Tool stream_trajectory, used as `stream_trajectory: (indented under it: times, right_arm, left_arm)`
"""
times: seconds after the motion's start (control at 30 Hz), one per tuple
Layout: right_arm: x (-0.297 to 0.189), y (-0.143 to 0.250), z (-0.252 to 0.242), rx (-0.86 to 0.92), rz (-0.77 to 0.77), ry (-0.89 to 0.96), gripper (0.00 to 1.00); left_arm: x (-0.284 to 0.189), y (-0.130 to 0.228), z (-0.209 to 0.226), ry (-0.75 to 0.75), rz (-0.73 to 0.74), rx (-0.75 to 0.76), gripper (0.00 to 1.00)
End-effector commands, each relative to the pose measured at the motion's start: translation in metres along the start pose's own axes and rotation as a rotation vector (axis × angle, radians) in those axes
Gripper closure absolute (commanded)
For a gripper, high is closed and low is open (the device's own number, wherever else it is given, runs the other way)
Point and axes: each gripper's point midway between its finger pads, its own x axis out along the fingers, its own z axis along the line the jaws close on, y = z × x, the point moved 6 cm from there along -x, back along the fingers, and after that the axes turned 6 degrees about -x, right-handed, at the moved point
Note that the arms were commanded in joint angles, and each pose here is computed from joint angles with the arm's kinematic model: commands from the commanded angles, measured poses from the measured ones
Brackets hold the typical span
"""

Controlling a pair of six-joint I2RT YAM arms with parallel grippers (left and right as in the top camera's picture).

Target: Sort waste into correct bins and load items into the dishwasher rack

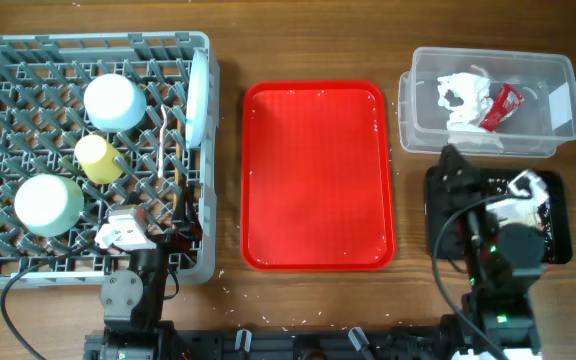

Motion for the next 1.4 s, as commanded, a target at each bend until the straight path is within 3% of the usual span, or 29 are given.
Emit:
stream_trajectory:
  times: [0.0,0.1,0.23,0.57,0.87,1.1,1.23,1.37]
  right_arm:
    - [-0.005,0.020,-0.013,-0.013,0.011,-0.035,0.00]
    - [-0.010,0.025,-0.017,-0.039,-0.006,-0.056,0.00]
    - [-0.018,0.025,-0.006,-0.253,-0.019,-0.147,0.00]
    - [-0.018,0.040,-0.024,-0.267,-0.050,-0.132,0.00]
    - [-0.025,0.034,-0.021,-0.752,-0.134,-0.126,0.00]
    - [-0.024,0.031,-0.025,-0.754,-0.146,-0.082,0.00]
    - [-0.024,0.031,-0.025,-0.958,-0.158,-0.063,0.00]
    - [-0.024,0.032,-0.024,-0.915,-0.154,-0.072,0.00]
  left_arm:
    - [0.000,0.000,0.001,-0.005,-0.009,-0.012,0.00]
    - [0.000,0.000,0.001,-0.005,-0.009,-0.012,0.00]
    - [0.000,0.000,0.001,-0.005,-0.009,-0.012,0.00]
    - [0.000,0.000,0.001,-0.005,-0.009,-0.012,0.00]
    - [0.000,0.000,0.001,-0.005,-0.009,-0.012,0.00]
    - [0.000,0.000,0.001,-0.005,-0.009,-0.012,0.00]
    - [0.000,0.000,0.001,-0.005,-0.009,-0.012,0.00]
    - [0.000,0.000,0.001,-0.005,-0.009,-0.012,0.00]
